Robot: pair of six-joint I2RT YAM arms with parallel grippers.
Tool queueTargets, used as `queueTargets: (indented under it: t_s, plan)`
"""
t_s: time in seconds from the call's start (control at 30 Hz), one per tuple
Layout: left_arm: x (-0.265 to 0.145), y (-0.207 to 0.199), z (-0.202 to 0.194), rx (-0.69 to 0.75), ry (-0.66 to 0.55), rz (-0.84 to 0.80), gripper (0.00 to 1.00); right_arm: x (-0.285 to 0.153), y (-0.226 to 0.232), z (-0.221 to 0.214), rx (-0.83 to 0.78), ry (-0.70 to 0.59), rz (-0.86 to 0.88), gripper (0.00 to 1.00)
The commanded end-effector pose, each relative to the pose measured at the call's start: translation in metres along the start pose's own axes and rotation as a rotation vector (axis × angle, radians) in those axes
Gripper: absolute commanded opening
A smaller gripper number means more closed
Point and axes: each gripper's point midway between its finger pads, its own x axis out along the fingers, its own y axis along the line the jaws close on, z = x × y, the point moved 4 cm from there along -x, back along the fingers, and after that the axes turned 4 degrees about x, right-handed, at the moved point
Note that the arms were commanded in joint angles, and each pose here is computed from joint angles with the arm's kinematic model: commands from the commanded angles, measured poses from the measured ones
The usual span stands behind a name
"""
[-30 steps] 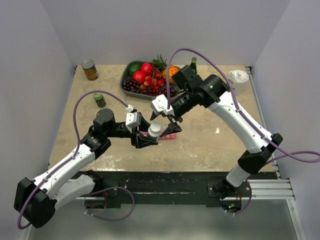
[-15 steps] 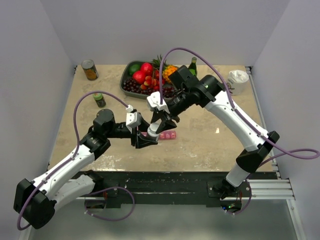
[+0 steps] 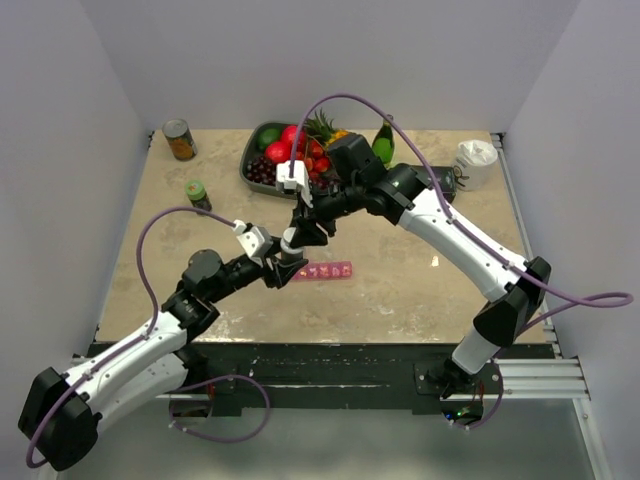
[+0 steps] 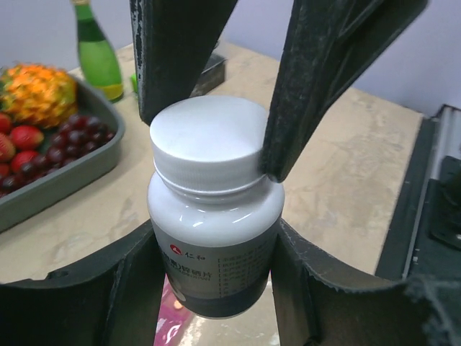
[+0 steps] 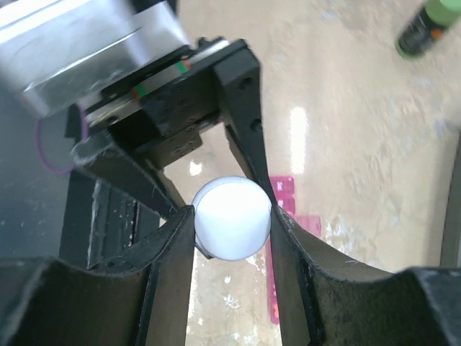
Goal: Sort the pills into containers
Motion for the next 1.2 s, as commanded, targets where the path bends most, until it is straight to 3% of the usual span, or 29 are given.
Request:
queueTargets:
  t_s: [0.0, 0.03, 0.07, 0.17, 0.2, 0.3, 0.4, 0.6, 0.63, 0.77, 0.97, 1.17]
  plan:
    - [0.011, 0.024, 0.075, 0.155, -0.269, 0.168, 0.00, 0.021, -0.024, -0.046, 0.258, 0.151, -0.175, 0.35]
    - [0.012, 0.025, 0.069, 0.148, -0.257, 0.167, 0.00, 0.022, -0.022, -0.046, 0.263, 0.145, -0.155, 0.38]
    - [0.011, 0.025, 0.061, 0.137, -0.240, 0.169, 0.00, 0.022, -0.021, -0.044, 0.260, 0.138, -0.142, 0.48]
    - [0.010, 0.023, 0.049, 0.123, -0.197, 0.151, 0.00, 0.011, -0.013, -0.028, 0.205, 0.101, -0.088, 0.65]
    - [0.010, 0.022, 0.046, 0.117, -0.185, 0.141, 0.00, 0.004, -0.014, -0.023, 0.195, 0.081, -0.082, 0.76]
    - [0.007, 0.017, 0.041, 0.096, -0.151, 0.082, 0.00, -0.030, -0.018, 0.003, 0.144, -0.015, -0.061, 0.91]
    - [0.004, 0.009, 0.038, 0.089, -0.115, 0.016, 0.00, -0.066, -0.021, 0.021, 0.072, -0.094, -0.075, 0.99]
    - [-0.002, -0.022, 0.039, 0.065, -0.061, -0.224, 0.00, -0.089, 0.023, 0.011, -0.209, -0.076, 0.098, 0.99]
    - [-0.005, -0.033, 0.040, 0.063, -0.054, -0.320, 0.00, -0.089, 0.026, 0.006, -0.360, -0.080, 0.136, 0.99]
    - [-0.005, -0.054, 0.040, 0.021, -0.007, -0.537, 0.00, -0.081, 0.058, 0.000, -0.522, -0.079, 0.269, 0.99]
    - [-0.003, -0.062, 0.040, -0.005, 0.017, -0.651, 0.00, -0.053, 0.076, -0.005, -0.484, -0.023, 0.361, 0.93]
    - [-0.001, -0.062, 0.041, -0.008, 0.021, -0.663, 0.00, -0.040, 0.071, -0.010, -0.403, 0.030, 0.370, 0.69]
